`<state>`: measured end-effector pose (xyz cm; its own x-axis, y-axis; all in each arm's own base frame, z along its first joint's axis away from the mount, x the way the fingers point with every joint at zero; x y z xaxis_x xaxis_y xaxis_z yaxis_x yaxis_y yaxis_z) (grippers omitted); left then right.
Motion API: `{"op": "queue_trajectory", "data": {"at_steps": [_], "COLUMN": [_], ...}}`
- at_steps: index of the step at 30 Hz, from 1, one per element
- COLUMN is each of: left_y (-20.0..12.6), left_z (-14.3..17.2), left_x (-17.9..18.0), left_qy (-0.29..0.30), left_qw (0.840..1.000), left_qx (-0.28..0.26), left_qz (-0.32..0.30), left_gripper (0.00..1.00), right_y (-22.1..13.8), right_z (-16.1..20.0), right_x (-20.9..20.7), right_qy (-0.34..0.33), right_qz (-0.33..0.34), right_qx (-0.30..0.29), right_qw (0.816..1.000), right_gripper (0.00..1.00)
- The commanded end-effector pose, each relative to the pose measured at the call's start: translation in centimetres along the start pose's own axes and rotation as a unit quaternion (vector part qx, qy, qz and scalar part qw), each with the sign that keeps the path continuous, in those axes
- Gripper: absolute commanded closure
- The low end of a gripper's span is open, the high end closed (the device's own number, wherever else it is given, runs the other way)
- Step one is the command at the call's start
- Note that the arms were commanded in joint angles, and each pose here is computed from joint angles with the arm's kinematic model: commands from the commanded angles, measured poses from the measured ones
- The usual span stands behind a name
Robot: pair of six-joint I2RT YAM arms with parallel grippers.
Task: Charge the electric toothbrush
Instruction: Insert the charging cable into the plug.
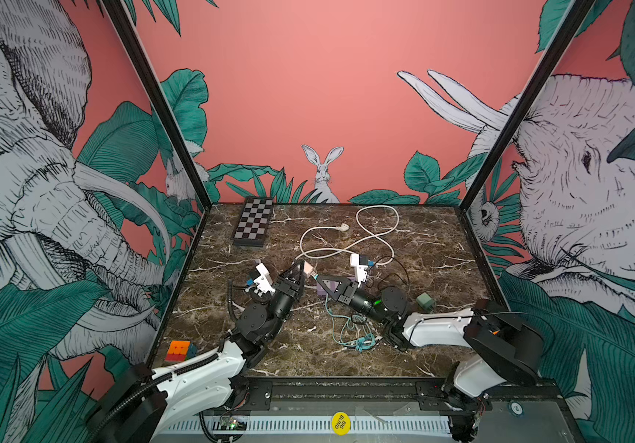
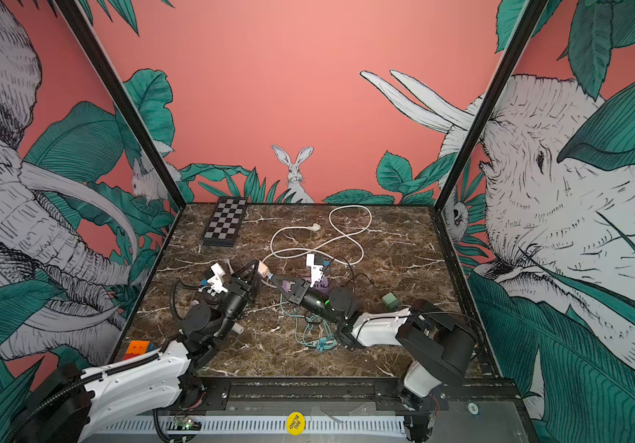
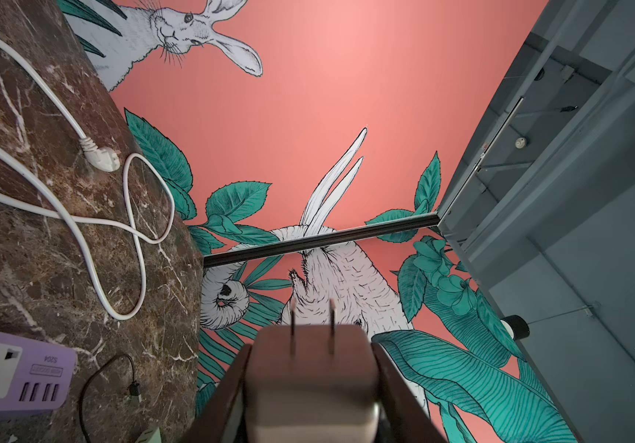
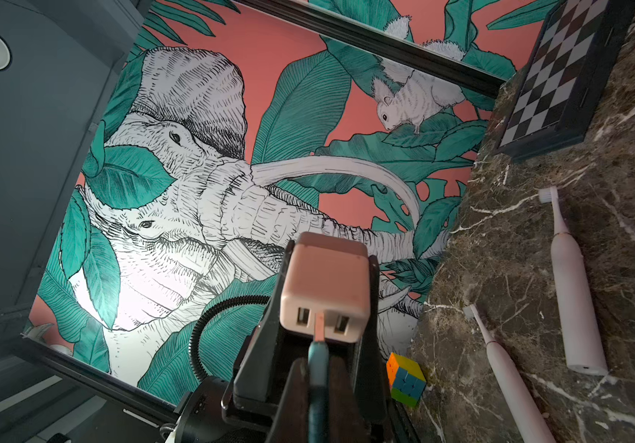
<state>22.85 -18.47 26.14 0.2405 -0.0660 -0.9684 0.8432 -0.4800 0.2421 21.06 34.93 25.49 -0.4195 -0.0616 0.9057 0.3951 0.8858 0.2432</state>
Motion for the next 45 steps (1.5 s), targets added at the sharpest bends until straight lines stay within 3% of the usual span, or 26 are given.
{"op": "queue_trajectory", "data": {"at_steps": [1, 33, 45], "left_y": [0.2, 0.2, 0.3], "left_z": [0.0, 0.6, 0.7], "left_x": [-1.7, -2.0, -2.6], "left_qy": [-0.003, -0.001, 0.005], "left_qw": [1.000, 0.999, 0.999], "left_qx": [-0.003, 0.006, 0.007], "left_qz": [0.031, 0.043, 0.052], "left_gripper": [1.00, 1.00, 1.00], "right_y": [0.7, 1.6, 1.7], "right_z": [-1.1, -1.3, -0.7], "right_x": [1.9, 2.5, 1.0], "right_qy": [-0.008, 0.004, 0.025], "right_qz": [-0.037, -0.050, -0.031], "right_qx": [-0.020, -0.017, -0.008], "right_qw": [0.999, 0.999, 0.999], "right_gripper": [1.00, 1.00, 1.00]}}
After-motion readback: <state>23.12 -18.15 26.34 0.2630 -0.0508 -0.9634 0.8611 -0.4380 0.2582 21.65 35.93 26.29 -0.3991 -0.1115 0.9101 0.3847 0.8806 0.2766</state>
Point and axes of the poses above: each gripper's point midway between its finger pads, its own y axis out along the fingers, its own x axis along the line the jaws close on, z = x × y, the point moved 3 cm from there along -y, back along the fingers, and after that the axes turned 1 degree about -y, right-handed, at the moved point
